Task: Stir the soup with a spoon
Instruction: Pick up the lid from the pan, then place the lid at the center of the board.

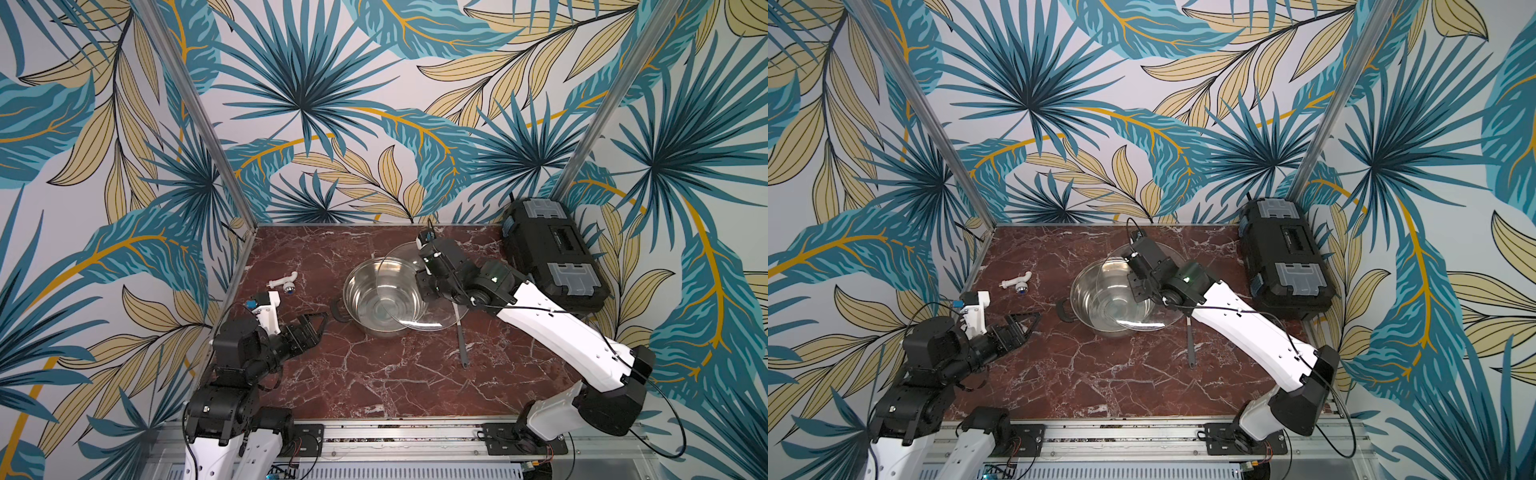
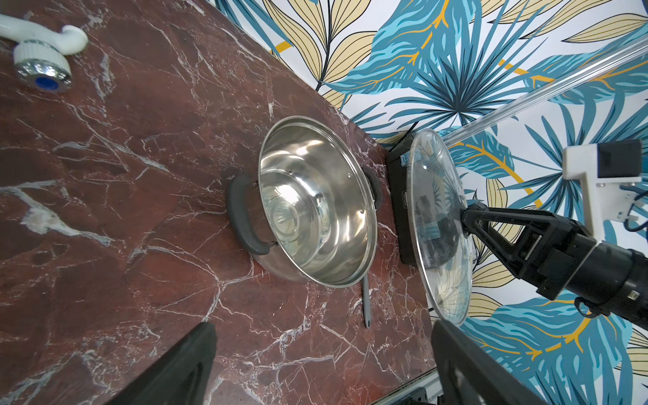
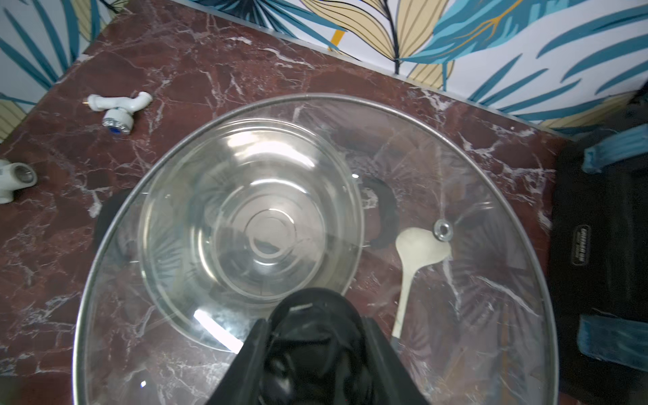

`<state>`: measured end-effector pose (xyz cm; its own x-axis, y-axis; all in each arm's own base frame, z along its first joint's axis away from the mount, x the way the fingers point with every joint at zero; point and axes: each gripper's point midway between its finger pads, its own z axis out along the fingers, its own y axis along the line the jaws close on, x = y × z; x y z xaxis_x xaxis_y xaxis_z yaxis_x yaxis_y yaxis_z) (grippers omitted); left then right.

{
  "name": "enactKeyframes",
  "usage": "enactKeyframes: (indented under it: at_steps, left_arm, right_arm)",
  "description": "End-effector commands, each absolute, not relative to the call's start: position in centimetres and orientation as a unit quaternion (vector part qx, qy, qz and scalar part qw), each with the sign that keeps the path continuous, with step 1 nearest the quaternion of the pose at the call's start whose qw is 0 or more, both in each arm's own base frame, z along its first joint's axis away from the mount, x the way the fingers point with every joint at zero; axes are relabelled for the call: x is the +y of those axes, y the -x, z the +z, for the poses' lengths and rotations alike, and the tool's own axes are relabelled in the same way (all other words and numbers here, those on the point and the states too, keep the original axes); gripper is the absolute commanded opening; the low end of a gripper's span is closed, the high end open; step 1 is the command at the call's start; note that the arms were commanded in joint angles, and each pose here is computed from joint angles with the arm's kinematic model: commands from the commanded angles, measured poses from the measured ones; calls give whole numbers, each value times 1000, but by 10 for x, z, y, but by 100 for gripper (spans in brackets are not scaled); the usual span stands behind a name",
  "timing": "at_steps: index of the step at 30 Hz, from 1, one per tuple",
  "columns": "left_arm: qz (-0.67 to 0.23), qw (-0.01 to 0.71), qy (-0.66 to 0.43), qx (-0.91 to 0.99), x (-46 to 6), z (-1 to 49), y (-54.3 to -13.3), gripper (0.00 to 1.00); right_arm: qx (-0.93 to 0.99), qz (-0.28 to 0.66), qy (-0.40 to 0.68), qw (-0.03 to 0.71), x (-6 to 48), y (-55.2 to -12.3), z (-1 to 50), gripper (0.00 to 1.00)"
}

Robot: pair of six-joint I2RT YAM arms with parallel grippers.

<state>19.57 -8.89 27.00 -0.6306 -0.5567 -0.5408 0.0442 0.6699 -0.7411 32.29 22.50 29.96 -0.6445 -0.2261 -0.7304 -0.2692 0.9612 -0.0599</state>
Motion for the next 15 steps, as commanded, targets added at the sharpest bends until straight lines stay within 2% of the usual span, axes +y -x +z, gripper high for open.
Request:
enactKeyframes:
  at_steps: [1,8,15]
  left_arm:
    - [-390,425,142,805,-92,294,-201,100]
    - [-396,420,144,803,-94,292,-208,100]
    - [-401,415,141,804,-97,286,-211,100]
  right_arm:
    - [896,12,83,437,181,-347,322,18]
    - [905,23,8,426,136,-413,313,17]
    - [912,20,-47,407,113,-497,276,14]
